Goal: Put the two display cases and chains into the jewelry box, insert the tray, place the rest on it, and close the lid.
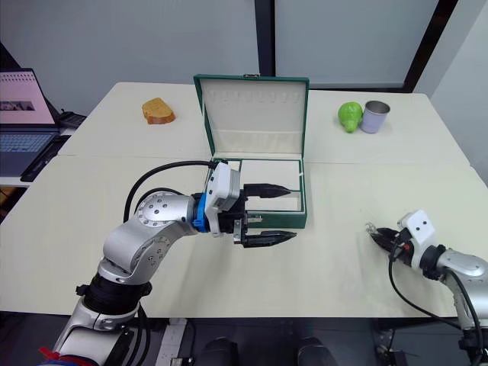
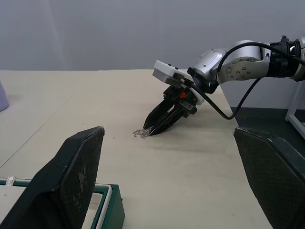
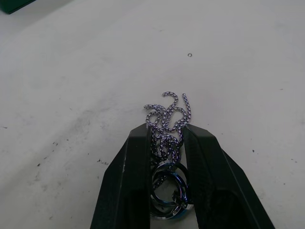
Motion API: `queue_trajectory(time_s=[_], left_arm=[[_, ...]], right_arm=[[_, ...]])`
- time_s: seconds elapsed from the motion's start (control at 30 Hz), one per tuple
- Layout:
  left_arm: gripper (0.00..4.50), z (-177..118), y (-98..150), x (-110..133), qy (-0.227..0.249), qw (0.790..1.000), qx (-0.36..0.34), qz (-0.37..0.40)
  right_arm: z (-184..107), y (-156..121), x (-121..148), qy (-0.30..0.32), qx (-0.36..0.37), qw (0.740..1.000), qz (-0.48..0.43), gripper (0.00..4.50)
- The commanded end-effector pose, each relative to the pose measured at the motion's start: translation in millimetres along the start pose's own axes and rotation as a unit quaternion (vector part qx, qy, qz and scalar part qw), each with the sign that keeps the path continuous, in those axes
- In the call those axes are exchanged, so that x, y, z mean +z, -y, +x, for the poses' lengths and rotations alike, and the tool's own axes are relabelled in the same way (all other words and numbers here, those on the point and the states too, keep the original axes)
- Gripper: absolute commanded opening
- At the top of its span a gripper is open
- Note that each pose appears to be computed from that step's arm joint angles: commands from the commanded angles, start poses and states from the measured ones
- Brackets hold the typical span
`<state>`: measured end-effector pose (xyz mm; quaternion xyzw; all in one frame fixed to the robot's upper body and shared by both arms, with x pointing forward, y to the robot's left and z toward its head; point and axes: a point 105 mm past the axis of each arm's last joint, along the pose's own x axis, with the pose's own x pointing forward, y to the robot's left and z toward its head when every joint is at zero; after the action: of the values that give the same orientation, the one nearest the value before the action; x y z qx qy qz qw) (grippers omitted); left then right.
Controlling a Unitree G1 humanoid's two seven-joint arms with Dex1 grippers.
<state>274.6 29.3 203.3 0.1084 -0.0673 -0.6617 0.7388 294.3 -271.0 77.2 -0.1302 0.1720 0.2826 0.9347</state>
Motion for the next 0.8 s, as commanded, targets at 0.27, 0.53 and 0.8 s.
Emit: queue_trajectory(time_s=[0.27, 0.53, 0.8], left_arm=[[4.50, 4.9, 1.7, 10.5, 0.010, 1.000, -0.011, 0.023], [4.50, 5.8, 2.1, 10.4, 0.011, 1.000, -0.012, 0.022], [4.50, 5.9, 2.7, 10.8, 0.012, 1.000, -0.009, 0.021]], right_arm=[[-0.4, -13.2, 0.3, 0.000, 0.045, 0.998, 0.035, 1.62], [5.1, -3.2, 12.0, 0.020, 0.026, 0.999, 0.019, 3.77], [14.2, -1.1, -13.8, -0.025, 0.022, 0.999, 0.004, 4.48]])
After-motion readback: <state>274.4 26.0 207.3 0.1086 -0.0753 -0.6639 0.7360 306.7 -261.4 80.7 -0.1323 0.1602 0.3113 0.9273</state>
